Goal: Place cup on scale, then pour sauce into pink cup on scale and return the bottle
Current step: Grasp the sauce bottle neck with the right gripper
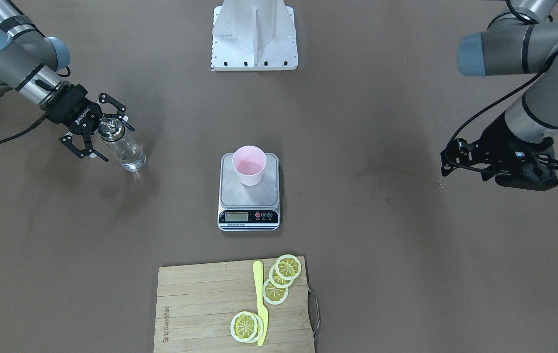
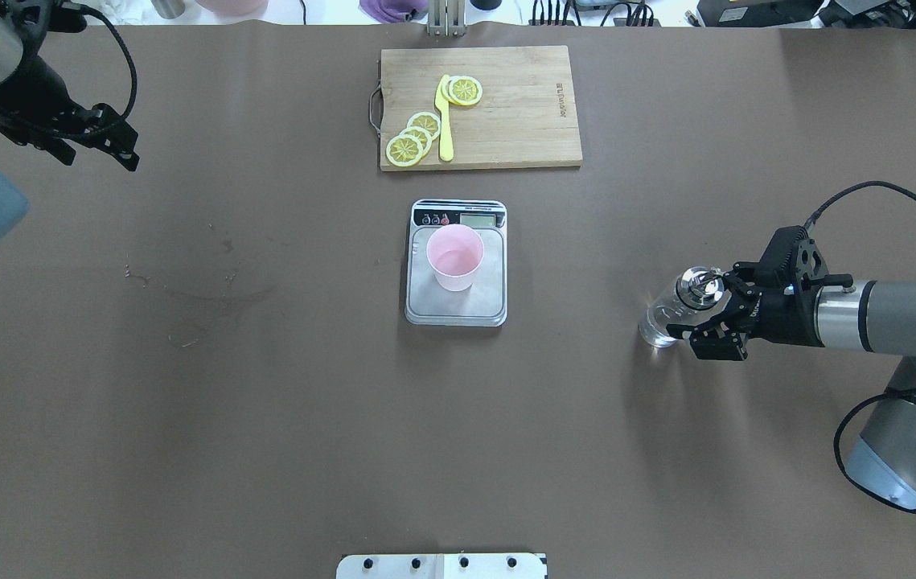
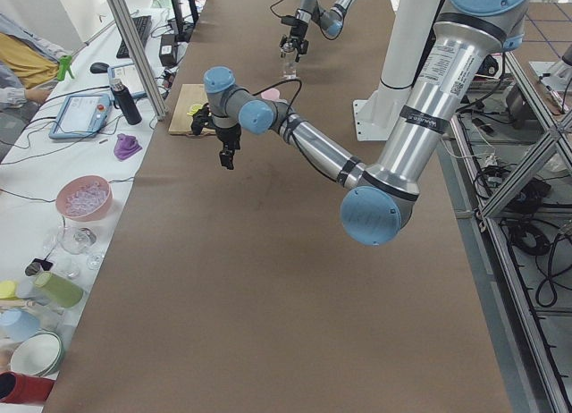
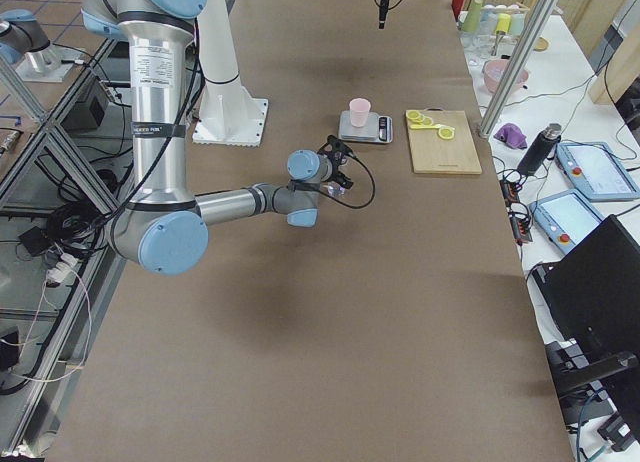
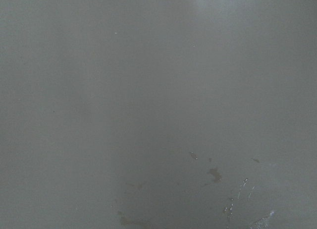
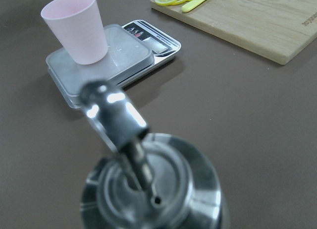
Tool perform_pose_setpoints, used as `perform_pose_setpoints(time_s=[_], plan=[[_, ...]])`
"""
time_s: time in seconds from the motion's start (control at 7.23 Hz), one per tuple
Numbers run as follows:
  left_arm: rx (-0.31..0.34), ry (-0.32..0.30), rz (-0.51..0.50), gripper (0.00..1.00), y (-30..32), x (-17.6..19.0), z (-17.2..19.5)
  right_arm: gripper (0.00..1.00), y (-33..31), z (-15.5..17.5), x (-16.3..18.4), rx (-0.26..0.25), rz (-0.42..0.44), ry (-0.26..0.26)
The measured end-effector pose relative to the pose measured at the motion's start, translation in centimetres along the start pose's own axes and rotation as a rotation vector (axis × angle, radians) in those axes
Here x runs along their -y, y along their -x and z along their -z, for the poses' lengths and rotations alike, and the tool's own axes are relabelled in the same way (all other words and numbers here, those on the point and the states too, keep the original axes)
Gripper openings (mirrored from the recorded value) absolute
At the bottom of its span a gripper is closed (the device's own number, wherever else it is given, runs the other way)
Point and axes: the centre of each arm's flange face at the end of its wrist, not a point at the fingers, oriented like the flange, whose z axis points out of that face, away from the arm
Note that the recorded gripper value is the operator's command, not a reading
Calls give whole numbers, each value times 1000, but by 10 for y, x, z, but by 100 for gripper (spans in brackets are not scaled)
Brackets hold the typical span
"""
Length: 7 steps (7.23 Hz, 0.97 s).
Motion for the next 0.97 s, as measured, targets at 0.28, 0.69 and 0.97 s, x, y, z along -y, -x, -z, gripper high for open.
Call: perform_pose_setpoints(time_s=[0.28, 0.69, 0.97], plan=[[1, 0, 1, 90, 0, 0, 0, 98, -3, -5, 4, -13, -20, -54], [0, -1, 1, 90, 0, 0, 1, 98, 3, -12, 6, -29, -25, -83], [-1, -4, 0, 90, -1, 0, 3, 97, 11, -16, 0, -17, -19, -98]])
